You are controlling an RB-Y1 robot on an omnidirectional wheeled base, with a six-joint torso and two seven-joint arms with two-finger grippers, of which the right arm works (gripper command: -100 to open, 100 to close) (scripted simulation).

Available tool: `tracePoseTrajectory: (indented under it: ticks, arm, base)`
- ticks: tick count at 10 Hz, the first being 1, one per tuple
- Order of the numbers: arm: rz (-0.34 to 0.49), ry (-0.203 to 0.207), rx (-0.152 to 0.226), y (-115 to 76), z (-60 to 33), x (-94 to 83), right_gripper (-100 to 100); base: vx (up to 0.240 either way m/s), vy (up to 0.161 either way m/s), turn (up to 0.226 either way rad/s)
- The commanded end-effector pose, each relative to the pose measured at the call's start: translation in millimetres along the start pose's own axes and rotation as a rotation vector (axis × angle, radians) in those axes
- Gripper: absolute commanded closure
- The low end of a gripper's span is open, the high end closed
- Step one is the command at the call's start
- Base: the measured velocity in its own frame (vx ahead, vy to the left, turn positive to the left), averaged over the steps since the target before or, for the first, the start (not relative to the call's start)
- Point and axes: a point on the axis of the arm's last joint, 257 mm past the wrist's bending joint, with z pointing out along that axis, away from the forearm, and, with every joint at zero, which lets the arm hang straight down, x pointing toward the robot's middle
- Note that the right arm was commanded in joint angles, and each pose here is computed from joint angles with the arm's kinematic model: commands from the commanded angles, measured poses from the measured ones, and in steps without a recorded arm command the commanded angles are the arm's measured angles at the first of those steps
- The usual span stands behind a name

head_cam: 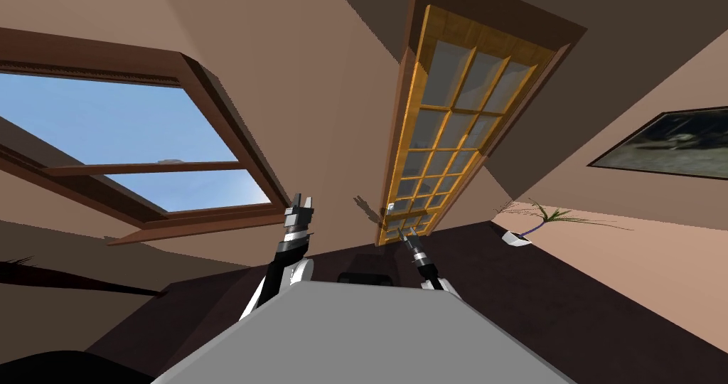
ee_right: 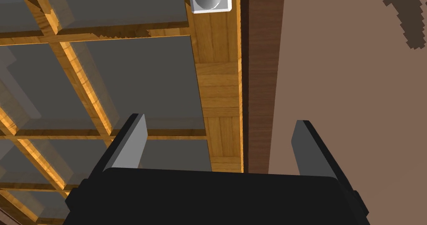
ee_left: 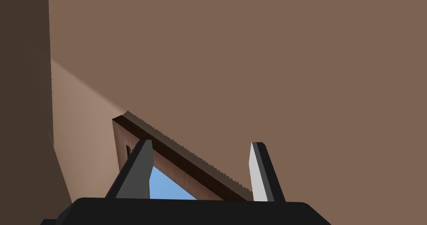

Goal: Pull the door open

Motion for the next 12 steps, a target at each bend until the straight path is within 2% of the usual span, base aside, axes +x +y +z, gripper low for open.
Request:
tracePoseTrajectory:
  ticks: [1, 4, 6, 7, 12]
  arm:
    - [-0.023, 0.016, -0.004, -0.2, -2.0, 6.7, -100]
    - [-0.085, 0.065, -0.015, -0.4, -10.9, 27.6, -100]
    - [-0.11, 0.086, -0.021, -0.2, -15.0, 36.2, -100]
    - [-0.1, 0.079, -0.019, -0.1, -13.1, 33.1, -100]
    - [-0.104, 0.098, 0.04, -18.7, -22.4, 39.5, -100]
  base:
    - [0.08, -0.007, 0.023]
    - [0.149, -0.023, 0.032]
    - [0.184, -0.02, 0.014]
    - [0.084, 0.002, 0.004]
    - [-0.135, -0.021, 0.152]
